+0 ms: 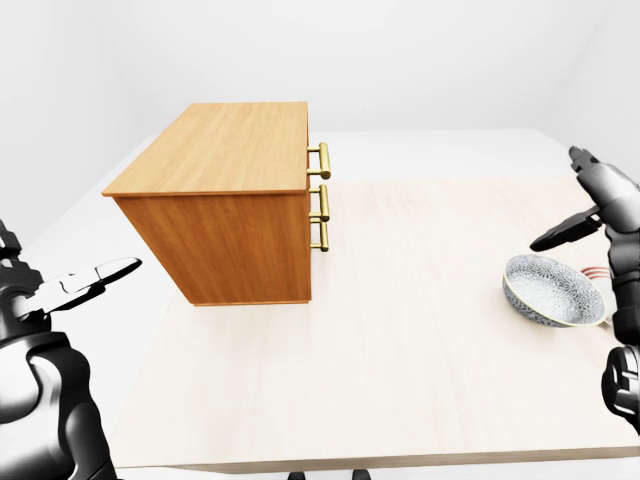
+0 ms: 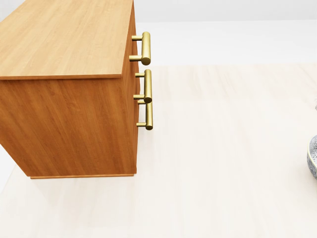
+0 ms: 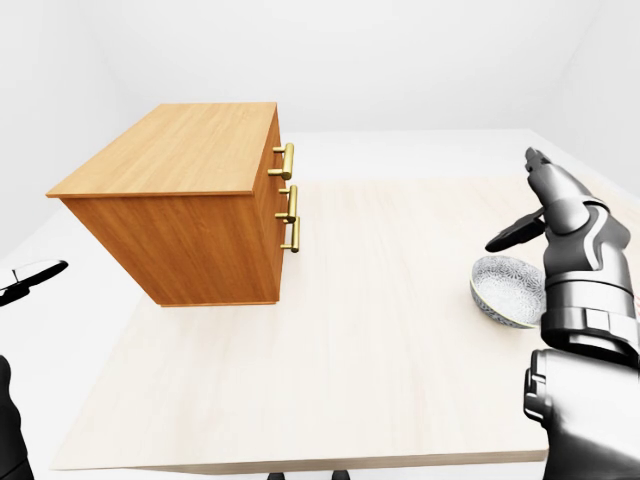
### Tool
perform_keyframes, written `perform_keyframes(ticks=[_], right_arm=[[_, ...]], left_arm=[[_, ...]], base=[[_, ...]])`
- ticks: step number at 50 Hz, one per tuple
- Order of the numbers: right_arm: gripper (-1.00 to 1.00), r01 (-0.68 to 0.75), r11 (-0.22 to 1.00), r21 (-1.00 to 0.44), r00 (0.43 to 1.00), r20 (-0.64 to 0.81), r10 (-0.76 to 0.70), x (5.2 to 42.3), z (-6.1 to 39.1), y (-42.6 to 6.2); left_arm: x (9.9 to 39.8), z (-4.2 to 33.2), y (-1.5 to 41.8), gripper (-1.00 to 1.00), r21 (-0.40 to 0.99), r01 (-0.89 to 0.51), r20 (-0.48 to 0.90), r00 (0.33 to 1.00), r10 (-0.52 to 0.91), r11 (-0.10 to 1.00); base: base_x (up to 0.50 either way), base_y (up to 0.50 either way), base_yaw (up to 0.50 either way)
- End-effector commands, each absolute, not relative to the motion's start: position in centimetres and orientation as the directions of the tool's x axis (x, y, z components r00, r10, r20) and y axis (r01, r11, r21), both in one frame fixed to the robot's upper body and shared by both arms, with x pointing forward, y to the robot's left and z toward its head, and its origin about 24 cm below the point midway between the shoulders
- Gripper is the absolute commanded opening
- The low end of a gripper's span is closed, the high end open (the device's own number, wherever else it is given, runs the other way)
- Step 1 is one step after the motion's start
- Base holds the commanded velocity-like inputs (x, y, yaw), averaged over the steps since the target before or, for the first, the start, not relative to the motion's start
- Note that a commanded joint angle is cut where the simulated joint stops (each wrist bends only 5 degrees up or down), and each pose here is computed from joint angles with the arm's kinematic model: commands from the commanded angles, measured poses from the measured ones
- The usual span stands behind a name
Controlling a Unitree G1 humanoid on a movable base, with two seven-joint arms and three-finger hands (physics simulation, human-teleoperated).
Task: Put the bowl on top of the cabinet.
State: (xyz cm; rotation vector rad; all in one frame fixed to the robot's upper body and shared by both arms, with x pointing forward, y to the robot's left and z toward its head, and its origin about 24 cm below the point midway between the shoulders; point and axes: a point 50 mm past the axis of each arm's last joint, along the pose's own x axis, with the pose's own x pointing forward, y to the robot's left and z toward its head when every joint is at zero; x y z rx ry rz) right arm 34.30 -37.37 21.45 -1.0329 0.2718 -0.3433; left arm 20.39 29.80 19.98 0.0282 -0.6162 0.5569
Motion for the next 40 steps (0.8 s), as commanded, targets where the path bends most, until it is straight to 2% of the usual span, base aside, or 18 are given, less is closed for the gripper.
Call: perform_keyframes(ticks=[1,7,8,9,24,32,40], right_arm=[[1.0,-0.147,0.383,-0.912,0.76,-0.352,-0.546,33.0,17.3,-40.3],[1.0,-0.2,0.409,-0.89,0.741,-0.411,-0.531,32.7,15.8,-40.2],[1.0,-0.278,0.421,-0.864,0.713,-0.479,-0.513,32.5,14.6,-40.0],[1.0,-0.296,0.415,-0.86,0.708,-0.489,-0.51,32.5,14.4,-39.9],[1.0,-0.307,0.404,-0.862,0.72,-0.488,-0.494,33.2,16.0,-39.4],[1.0,-0.323,0.432,-0.842,0.727,-0.513,-0.457,33.7,14.7,-38.3],[1.0,-0.36,0.453,-0.816,0.707,-0.555,-0.438,33.5,12.8,-37.8]], left_arm=[[21.0,19.1,29.7,1.0,-0.137,-0.507,0.518,0.695,0.498,0.851],[21.1,19.0,29.6,1.0,-0.138,-0.507,0.517,0.696,0.498,0.851],[21.1,19.0,29.6,1.0,-0.135,-0.505,0.516,0.698,0.496,0.852],[21.0,19.0,29.6,1.0,-0.136,-0.505,0.517,0.698,0.496,0.852],[20.9,19.1,29.6,1.0,-0.14,-0.506,0.52,0.693,0.498,0.851],[21.0,19.1,29.6,1.0,-0.138,-0.505,0.519,0.696,0.497,0.852],[21.0,19.0,29.7,1.0,-0.14,-0.507,0.517,0.695,0.499,0.851]], base=[[0.0,0.0,0.0],[0.0,0.0,0.0],[0.0,0.0,0.0],[0.0,0.0,0.0],[0.0,0.0,0.0],[0.0,0.0,0.0],[0.0,0.0,0.0]])
